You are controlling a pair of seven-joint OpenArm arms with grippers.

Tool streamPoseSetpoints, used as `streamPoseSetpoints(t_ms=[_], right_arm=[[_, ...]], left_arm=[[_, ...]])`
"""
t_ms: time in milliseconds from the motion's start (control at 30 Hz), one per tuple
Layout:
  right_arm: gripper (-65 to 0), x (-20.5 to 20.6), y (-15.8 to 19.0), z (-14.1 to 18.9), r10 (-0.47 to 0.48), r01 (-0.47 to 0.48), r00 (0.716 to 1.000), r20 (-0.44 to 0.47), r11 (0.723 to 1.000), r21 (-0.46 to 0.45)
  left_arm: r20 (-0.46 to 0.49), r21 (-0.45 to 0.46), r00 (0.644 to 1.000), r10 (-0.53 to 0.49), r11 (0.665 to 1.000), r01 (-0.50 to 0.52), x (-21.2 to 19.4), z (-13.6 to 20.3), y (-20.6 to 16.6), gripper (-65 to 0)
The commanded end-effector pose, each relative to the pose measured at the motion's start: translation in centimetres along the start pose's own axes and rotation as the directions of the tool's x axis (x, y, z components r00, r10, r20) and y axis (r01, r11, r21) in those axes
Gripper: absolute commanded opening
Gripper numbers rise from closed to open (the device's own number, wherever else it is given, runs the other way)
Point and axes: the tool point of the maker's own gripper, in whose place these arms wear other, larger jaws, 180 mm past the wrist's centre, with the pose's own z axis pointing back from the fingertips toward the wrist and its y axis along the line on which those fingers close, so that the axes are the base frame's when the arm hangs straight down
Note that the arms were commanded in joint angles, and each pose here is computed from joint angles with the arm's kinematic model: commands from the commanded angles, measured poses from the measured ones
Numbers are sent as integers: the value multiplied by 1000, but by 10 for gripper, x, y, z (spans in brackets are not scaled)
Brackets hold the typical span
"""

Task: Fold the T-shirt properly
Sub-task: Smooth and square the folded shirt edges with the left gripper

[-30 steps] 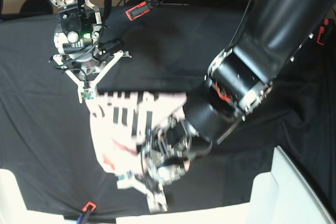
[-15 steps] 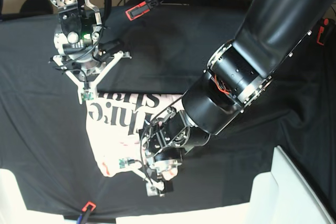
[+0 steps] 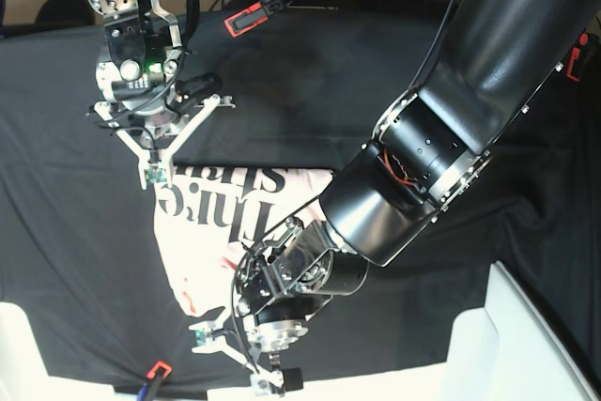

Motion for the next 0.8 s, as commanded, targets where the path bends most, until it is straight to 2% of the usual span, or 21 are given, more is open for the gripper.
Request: streamPoseSetpoints(t_ms=[0, 67, 133, 200, 267, 300, 333, 433, 467, 500, 633, 700, 767], right_arm=[[-650, 10, 0, 3, -1, 1, 999, 38, 1000, 0], [-650, 11, 0, 3, -2, 2, 999, 36, 1000, 0], [-650, 11, 0, 3, -2, 2, 999, 36, 1000, 0], [-650, 10, 0, 3, -1, 1, 999, 36, 1000, 0], [-650, 10, 0, 3, -1, 1, 999, 36, 1000, 0], [-650, 11, 0, 3, -2, 2, 999, 36, 1000, 0], [-650, 11, 0, 3, -2, 2, 999, 34, 1000, 0], [-650, 12, 3, 4, -4, 3, 999, 36, 1000, 6], [-650, 12, 3, 4, -4, 3, 999, 38, 1000, 6], [-650, 15, 2, 4, -4, 4, 999, 44, 1000, 5], [-650, 25, 1, 4, -5, 5, 998, 65, 1000, 3], [-650, 27, 1, 4, -5, 5, 998, 70, 1000, 3], [-650, 27, 1, 4, -5, 5, 998, 68, 1000, 3]], left_arm=[[34, 60, 999, 5, 998, -7, 16, 6, 28, 0], [29, 57, 1000, 11, 998, -13, 14, 6, 27, -18], [26, 53, 998, 59, 997, -60, 9, 5, 31, -126], [15, 53, 985, 170, 984, -171, -6, 4, 43, -297], [10, 60, 953, 304, 951, -304, -24, 4, 59, -492], [10, 64, 921, 390, 919, -390, -35, 4, 67, -618], [-3, 63, 881, 474, 879, -473, -50, 5, 65, -650], [-26, 91, 767, 641, 766, -636, -83, 21, 57, -650], [-24, 98, 747, 665, 745, -660, -89, 29, 49, -650], [-25, 83, 749, 662, 748, -658, -88, 36, 34, -650], [10, -68, 830, 557, 829, -555, -58, 65, -35, -650], [7, -137, 847, 531, 840, -525, -48, 71, -64, -650], [-10, -166, 850, 527, 837, -521, -49, 70, -80, -650]])
